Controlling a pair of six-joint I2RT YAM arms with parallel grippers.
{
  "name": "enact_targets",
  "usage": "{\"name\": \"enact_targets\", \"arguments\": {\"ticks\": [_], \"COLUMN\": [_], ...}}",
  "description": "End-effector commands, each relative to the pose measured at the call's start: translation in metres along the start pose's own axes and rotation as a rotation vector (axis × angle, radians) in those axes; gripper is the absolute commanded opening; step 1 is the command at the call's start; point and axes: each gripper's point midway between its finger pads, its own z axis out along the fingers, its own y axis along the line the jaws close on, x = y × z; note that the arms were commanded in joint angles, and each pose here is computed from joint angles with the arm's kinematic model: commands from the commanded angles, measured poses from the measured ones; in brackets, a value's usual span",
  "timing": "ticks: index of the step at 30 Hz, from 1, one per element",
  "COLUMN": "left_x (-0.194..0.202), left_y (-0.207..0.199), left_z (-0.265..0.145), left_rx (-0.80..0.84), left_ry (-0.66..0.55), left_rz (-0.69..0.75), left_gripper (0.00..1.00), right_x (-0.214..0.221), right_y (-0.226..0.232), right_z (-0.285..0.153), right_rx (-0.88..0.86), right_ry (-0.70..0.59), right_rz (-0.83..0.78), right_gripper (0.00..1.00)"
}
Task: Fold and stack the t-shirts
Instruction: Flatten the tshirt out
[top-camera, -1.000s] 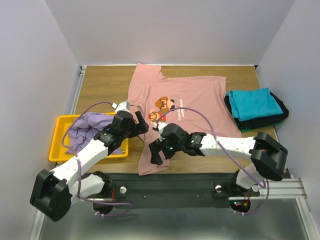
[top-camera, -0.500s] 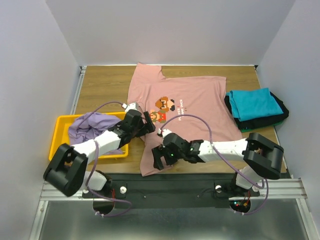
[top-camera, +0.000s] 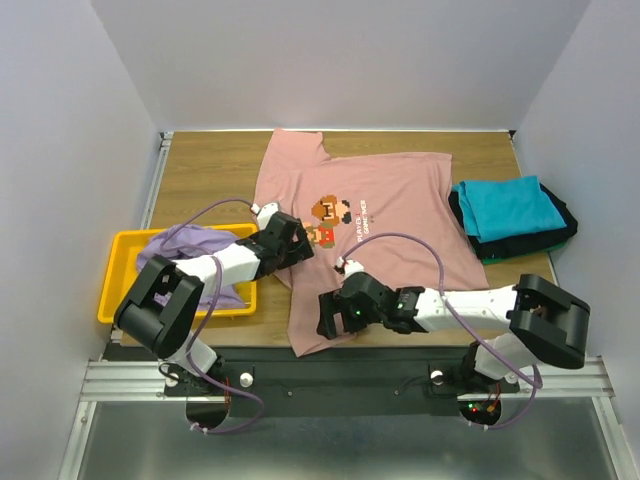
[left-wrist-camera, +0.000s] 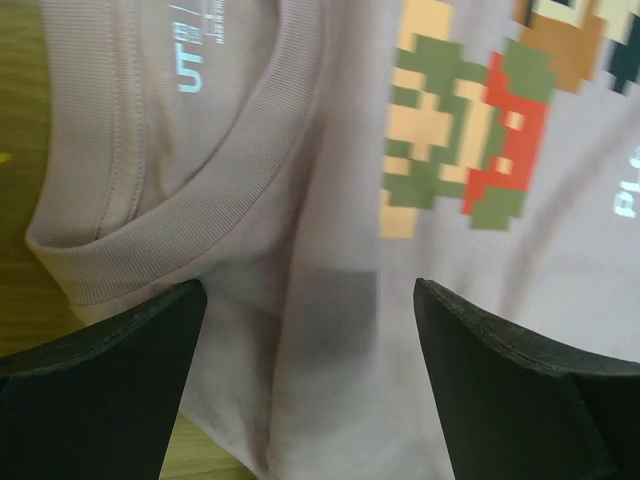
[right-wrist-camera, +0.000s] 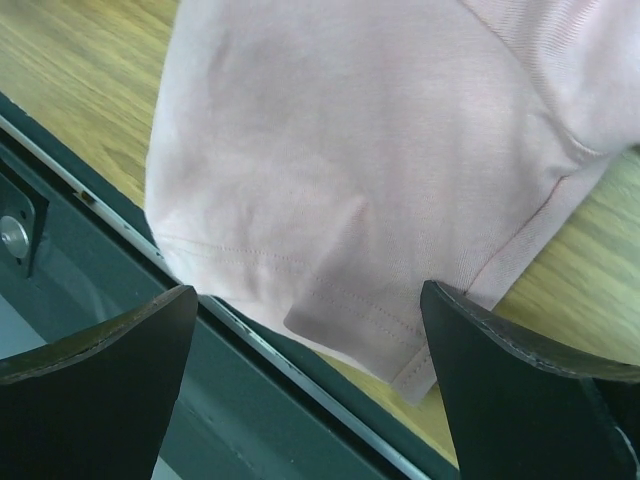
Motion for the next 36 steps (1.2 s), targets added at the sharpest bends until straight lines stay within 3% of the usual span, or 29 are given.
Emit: {"name": "enact_targets", "arguments": {"ticks": [1, 7, 15, 23, 28, 36], "left_x": [0.015, 0.016, -0.01, -0.034, -0.03, 0.033], "left_y": [0.067, 0.074, 0.072, -0.001, -0.036, -0.023], "left_z": [-0.011, -0.007, -0.017, -0.041, -0.048, -0.055], "left_rx": [-0.304, -0.355, -0.406, -0.175, -0.031, -0.007], "left_ry": [0.029, 0.041, -0.014, -0.078, -0.063, 0.057], "left_rz": [0.028, 0.066, 0.107, 0.149, 0.155, 0.098], "left_gripper": [0.99, 0.98, 0.99, 0.99, 0.99, 0.98], "right_x": [0.023, 0.03, 0.002, -0.051, -0.092, -0.136], "right_y": [-0.032, -0.045, -0.008, 0.014, -0.023, -0.092], "right_z": [-0.008, -0.023, -0.044, -0.066, -0.068, -0.069], "right_rx": [0.102, 0.128, -0.023, -0.049, 0.138, 0.291], "right_ry": [0.042, 0.05, -0.004, -0.175, -0.322, -0.371], "right_rz": [0.082, 0.103, 0.017, -0.034, 0.04, 0.182], "right_gripper": [1.0, 1.0, 1.0, 1.0, 1.0, 1.0]}}
